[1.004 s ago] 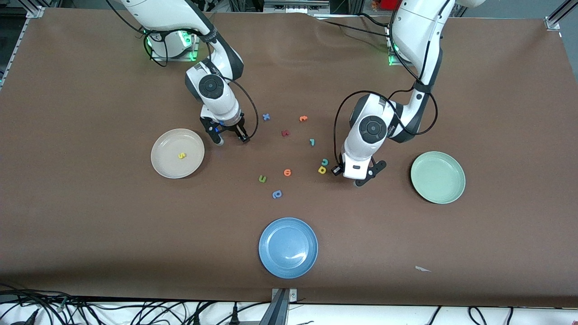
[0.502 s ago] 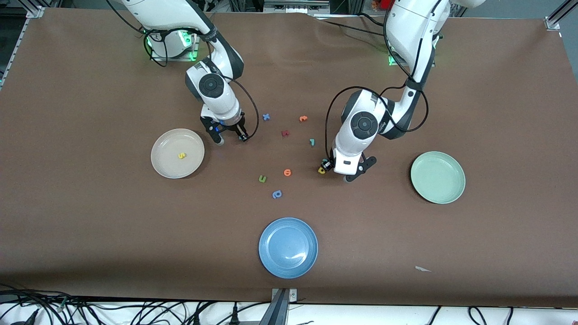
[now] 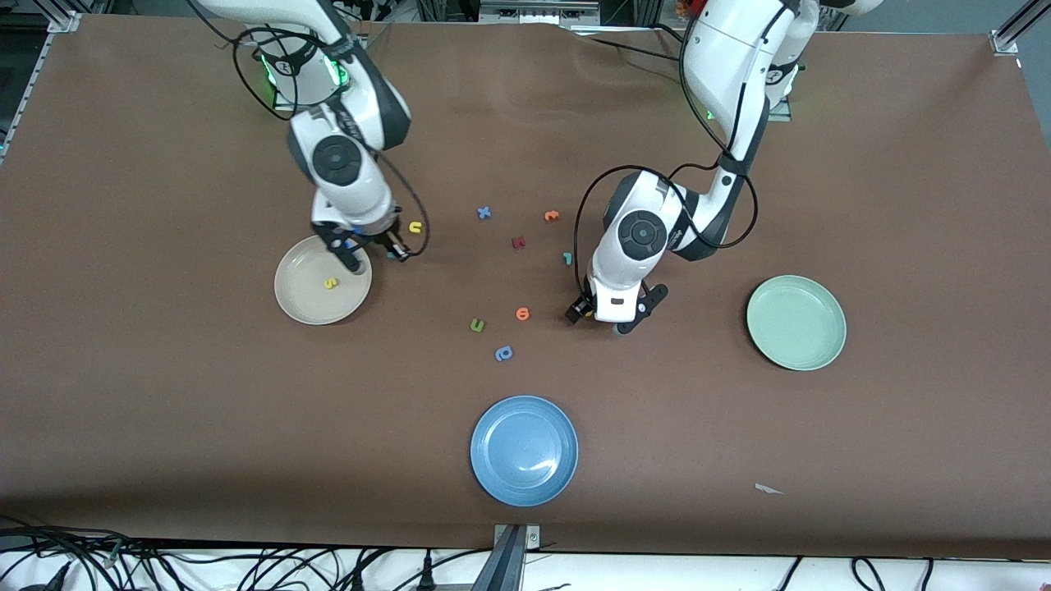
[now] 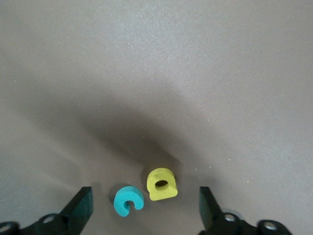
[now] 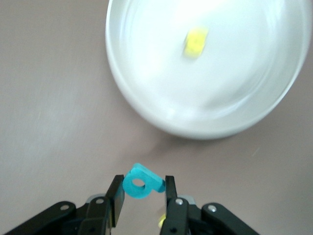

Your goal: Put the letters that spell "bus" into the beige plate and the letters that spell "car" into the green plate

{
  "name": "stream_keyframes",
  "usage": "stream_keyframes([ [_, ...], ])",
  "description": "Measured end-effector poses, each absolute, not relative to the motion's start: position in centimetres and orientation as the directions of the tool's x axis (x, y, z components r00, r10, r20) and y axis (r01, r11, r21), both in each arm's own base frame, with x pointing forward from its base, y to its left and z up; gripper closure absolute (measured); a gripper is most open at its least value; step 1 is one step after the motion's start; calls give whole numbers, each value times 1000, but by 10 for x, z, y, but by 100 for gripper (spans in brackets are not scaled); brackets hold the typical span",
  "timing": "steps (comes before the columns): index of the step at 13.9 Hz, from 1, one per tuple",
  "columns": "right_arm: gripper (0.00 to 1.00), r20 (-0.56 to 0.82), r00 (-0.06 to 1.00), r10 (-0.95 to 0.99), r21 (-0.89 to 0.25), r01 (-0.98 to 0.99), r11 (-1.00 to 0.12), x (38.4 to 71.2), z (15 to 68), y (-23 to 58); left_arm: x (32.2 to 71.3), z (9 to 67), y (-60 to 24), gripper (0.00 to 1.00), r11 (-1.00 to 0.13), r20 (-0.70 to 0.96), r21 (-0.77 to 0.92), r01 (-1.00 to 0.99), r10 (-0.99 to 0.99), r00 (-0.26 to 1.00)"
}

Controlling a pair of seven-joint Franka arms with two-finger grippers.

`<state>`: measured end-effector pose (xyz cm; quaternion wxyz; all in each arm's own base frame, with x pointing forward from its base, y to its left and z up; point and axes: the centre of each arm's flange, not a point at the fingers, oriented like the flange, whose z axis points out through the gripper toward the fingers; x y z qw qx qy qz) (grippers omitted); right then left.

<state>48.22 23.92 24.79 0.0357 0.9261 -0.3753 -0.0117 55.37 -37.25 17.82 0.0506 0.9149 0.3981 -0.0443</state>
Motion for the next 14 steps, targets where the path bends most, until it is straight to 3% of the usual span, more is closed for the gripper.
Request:
stream_keyframes([
  [3,62,8,770,-638,105,-636,-765,505,248,175,553,173,-373,1,-646,-124,46,762,753,646],
  [10,62,-42,811,-584,197,-566,-800,504,191,127,548,167,-379,1,-545,-128,21,838,830,543],
  [11,59,-43,810,-585,199,-567,-800,504,191,126,548,167,-379,1,-535,-128,19,845,836,533],
  [14,32,-52,808,-587,205,-567,-798,505,202,127,548,167,-379,2,-525,-128,17,851,843,523],
])
